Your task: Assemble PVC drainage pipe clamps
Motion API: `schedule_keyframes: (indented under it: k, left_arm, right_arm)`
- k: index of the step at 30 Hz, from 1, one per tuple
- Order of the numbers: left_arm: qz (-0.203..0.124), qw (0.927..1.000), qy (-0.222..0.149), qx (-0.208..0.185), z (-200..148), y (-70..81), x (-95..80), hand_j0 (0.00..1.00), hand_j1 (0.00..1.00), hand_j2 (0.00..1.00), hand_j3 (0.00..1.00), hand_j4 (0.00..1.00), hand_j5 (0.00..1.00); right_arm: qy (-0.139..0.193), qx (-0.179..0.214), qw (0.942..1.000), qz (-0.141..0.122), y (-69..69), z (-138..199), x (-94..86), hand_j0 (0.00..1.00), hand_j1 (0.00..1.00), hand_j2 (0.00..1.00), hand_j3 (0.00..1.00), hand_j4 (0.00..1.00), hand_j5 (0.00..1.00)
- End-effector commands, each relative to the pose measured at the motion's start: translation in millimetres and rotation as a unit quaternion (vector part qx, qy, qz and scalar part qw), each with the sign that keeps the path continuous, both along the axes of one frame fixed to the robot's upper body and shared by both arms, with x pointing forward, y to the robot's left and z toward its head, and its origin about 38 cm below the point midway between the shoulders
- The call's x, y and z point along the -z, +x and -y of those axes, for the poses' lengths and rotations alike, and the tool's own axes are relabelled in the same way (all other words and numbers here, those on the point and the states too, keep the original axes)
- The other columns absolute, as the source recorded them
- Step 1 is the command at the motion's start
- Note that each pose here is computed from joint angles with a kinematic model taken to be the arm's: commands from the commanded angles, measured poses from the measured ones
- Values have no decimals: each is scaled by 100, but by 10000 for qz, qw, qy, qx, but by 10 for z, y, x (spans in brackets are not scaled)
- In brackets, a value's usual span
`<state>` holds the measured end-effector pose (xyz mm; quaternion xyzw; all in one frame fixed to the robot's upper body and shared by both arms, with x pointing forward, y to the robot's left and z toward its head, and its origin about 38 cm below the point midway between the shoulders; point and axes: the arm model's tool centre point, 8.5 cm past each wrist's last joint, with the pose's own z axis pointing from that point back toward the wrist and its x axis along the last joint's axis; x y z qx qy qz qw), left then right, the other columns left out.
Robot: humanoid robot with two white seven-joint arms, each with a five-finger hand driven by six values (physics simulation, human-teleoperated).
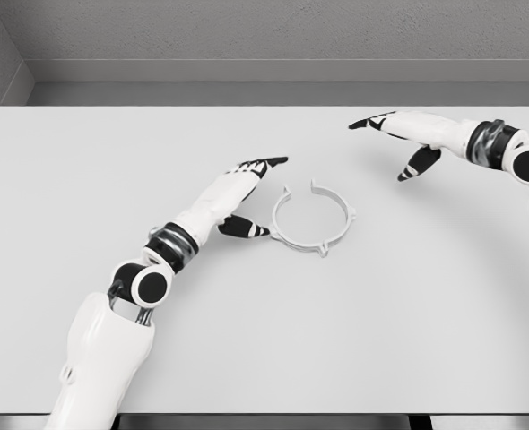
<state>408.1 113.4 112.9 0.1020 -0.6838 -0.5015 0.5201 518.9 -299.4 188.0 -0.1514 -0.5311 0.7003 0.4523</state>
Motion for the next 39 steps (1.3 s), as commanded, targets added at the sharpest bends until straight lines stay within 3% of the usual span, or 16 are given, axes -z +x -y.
schedule_keyframes:
  k: [1,17,39]
  left_arm:
    - [-61,10000,12,2,3,1,43,100,100,100,100,100,100]
    - [-210,9996,153,89,75,44,155,100,100,100,100,100,100]
    - [-213,9994,233,136,112,162,132,100,100,100,100,100,100]
  right_arm:
    - [3,38,10000,-3,-2,38,-12,100,100,100,100,100,100]
    - [-27,44,10000,-18,-22,72,3,100,100,100,100,100,100]
    - [-56,-47,9999,70,-66,49,-38,100,100,100,100,100,100]
